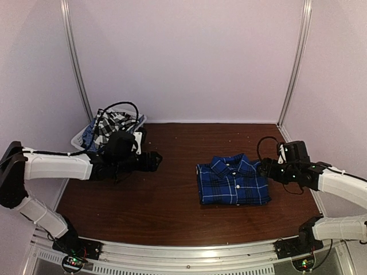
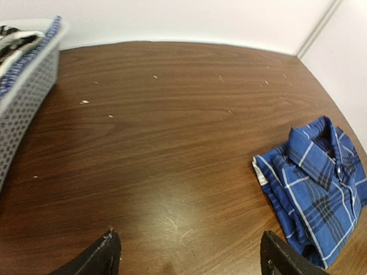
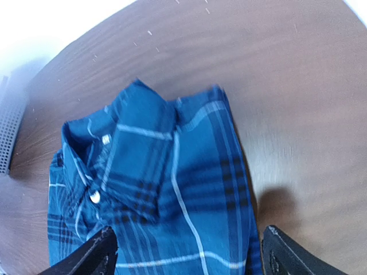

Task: Fold and stack the long sleeve shirts
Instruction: Adjust the square-folded shirt at the center of the board, then reset both arms

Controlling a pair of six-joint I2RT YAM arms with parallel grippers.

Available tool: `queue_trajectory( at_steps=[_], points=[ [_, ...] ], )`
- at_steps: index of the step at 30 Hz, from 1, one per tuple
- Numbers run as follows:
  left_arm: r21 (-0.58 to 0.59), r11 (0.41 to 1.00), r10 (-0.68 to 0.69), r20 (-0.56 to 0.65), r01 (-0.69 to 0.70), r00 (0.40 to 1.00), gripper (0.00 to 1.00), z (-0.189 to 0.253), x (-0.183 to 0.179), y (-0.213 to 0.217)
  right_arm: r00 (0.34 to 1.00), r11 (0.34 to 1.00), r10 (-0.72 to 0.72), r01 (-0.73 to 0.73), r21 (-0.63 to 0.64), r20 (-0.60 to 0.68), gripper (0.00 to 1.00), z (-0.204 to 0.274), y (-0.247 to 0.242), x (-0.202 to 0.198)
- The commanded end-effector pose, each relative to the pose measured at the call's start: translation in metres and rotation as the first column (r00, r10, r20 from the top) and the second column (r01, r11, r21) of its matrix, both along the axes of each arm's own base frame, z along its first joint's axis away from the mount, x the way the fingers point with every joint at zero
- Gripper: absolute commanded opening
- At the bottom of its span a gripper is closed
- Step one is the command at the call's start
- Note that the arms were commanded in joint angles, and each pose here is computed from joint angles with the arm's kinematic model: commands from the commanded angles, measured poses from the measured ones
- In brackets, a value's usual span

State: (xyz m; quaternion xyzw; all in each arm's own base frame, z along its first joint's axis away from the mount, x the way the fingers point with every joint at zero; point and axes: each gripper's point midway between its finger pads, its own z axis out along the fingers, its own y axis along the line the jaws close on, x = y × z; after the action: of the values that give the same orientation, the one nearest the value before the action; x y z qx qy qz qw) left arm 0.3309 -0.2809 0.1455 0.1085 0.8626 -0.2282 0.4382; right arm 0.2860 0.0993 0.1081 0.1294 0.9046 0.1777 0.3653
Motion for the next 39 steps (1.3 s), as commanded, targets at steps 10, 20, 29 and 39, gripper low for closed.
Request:
queue_trajectory(
  at_steps=[10,20,29,39],
  points=[
    [0.067,0.939,0.321,0.188,-0.338,0.928,0.98,0.074,0.016,0.125,0.941,0.939,0.314,-0.288,-0.187,0.126,0.98,0.069,0.041,0.061],
    [0.075,0.887,0.415,0.306,-0.456,0.857,0.98,0.125,0.008,0.171,0.931,0.958,0.230,-0.165,-0.235,0.285,1.00,0.121,0.021,0.062],
    [-0.011,0.901,0.407,0.370,-0.434,0.835,0.98,0.175,-0.011,0.182,0.872,0.964,0.156,-0.032,-0.264,0.463,1.00,0.188,0.000,0.058],
    [-0.030,0.898,0.395,0.493,-0.438,0.775,0.98,0.206,-0.034,0.199,0.830,0.962,0.145,0.008,-0.272,0.538,1.00,0.211,-0.009,0.049]
  ],
)
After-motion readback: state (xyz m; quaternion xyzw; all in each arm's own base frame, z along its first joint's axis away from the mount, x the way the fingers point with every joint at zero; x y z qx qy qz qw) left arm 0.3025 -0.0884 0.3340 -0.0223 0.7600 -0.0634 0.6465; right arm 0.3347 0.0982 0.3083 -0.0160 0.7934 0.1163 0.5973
